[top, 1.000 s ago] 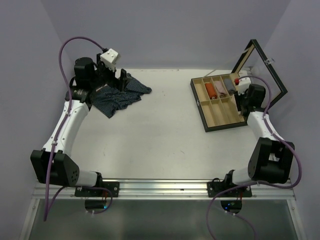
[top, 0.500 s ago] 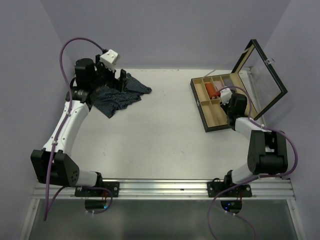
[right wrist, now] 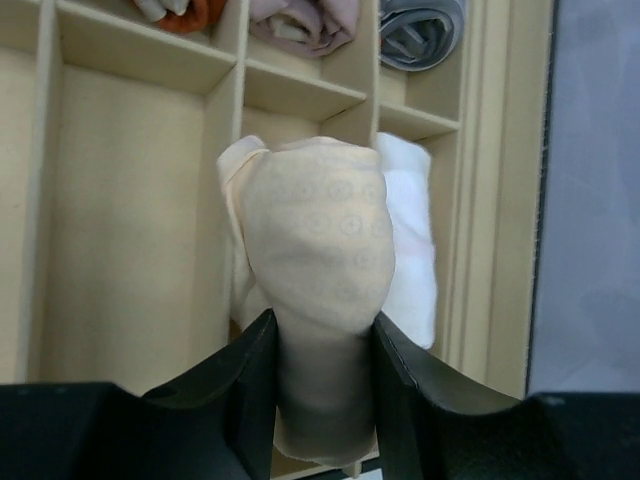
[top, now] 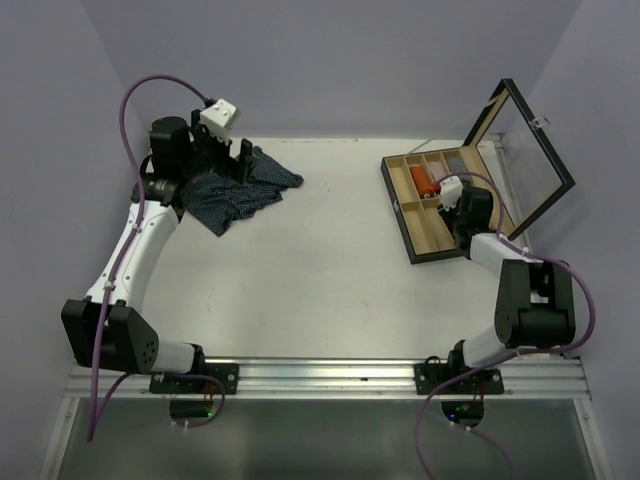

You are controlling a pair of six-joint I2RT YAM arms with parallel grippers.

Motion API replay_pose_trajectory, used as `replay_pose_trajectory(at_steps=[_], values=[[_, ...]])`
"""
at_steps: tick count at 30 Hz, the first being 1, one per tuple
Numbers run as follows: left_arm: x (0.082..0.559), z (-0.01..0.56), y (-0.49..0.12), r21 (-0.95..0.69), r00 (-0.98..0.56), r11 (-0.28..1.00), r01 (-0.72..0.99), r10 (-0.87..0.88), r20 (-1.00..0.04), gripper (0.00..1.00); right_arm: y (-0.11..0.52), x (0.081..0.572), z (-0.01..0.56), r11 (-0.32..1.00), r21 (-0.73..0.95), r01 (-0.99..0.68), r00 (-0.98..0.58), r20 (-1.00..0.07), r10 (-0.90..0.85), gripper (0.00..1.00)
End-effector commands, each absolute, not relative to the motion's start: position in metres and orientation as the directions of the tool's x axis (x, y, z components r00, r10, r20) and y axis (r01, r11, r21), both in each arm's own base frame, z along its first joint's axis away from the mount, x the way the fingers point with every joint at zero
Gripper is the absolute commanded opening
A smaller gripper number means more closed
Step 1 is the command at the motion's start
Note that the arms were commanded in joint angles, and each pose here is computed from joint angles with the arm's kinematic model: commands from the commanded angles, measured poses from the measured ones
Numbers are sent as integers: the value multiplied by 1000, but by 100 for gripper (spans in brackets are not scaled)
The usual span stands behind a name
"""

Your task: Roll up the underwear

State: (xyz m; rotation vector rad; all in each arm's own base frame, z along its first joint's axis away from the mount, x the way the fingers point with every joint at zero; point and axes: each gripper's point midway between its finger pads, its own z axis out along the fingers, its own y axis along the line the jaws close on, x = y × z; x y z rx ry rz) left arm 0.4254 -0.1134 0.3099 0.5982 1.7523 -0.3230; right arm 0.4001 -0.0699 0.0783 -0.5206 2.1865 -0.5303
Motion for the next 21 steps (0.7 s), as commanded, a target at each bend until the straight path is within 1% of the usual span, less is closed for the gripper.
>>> replay_pose_trajectory(at_steps=[1,7,10,11,13,16,21], values=[[426,313,-111,122,-155,829,545,242,-958,100,-57,393,66,875,-436,-210,-622,-631,-464,0],[426,308,-110,121,-166,830,545,248,-954,100,-53,383,44,899,-377,-224,-674,-606,-422,0],[426,306,-110,120,-170,829,546,250,-953,100,-53,383,35,931,-304,-203,-708,-611,-354,0],[426,306,-110,121,-171,829,546,251,-953,100,-54,379,25,946,-257,-196,-737,-598,-315,0],[425,305,-110,116,-175,828,549,250,-952,100,-60,380,24,953,-244,-180,-753,-590,-293,0],[425,301,-110,113,-188,825,553,256,-948,100,-70,386,29,972,-176,-156,-756,-612,-233,0],[427,297,-111,107,-198,824,557,256,-946,100,-70,383,21,982,-67,-176,-796,-578,-182,0]])
